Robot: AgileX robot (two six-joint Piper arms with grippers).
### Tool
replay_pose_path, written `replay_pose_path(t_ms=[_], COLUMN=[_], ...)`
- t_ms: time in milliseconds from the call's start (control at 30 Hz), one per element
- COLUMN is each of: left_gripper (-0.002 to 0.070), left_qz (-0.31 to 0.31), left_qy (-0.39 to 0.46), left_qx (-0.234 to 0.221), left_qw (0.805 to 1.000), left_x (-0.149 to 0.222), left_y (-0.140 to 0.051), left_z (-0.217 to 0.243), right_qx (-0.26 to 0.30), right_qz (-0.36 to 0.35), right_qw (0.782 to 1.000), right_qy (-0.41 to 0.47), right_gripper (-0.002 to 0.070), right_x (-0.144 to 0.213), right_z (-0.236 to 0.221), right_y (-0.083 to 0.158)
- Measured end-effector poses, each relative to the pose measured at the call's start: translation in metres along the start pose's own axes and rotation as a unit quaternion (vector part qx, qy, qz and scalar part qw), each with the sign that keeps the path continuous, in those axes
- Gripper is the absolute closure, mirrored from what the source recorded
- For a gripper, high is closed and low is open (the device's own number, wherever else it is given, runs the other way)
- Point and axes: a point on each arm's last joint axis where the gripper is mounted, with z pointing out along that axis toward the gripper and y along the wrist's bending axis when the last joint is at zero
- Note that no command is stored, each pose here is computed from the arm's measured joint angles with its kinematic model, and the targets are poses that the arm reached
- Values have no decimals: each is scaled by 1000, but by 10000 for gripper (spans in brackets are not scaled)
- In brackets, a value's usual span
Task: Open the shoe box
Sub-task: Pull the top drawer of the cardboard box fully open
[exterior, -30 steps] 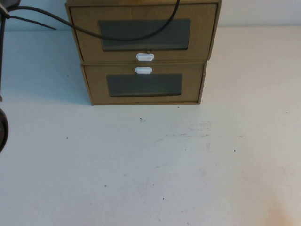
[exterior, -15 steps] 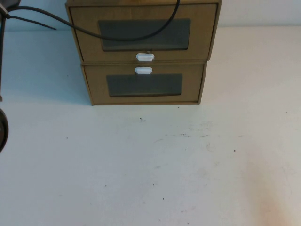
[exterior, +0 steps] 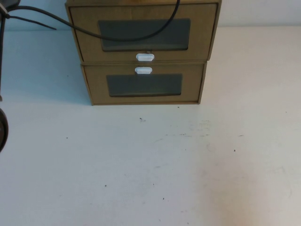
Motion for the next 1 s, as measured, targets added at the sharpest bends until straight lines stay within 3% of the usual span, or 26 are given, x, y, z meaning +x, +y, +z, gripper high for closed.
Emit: replay_pose_path(t_ms=[100,267,500,633,767,1000], left_gripper=[680,680,680,680,680,680], left_qz=[0,0,-1,-1,-2,-5], left_qy=[2,3,3,3,4,6], left_qx=[1,2,2,2,2,3], left_qw=[1000,1000,1000,1000,1000,1000], left_x=[0,1,1,1,1,1], left_y=[0,0,0,0,0,-1], left_z=[0,0,0,0,0,0], right_qx=[-1,-1,-7,-56,-84,-77], right_qz=[-48,-104,-133,-169,-233,-405], right_qw=[995,967,933,909,871,790], right_qy=[93,231,334,376,425,454], right_gripper=[689,689,689,689,689,689], right_x=[-16,-27,-35,-29,-8,48], right_z=[18,54,104,134,165,201], right_y=[20,32,35,59,92,141])
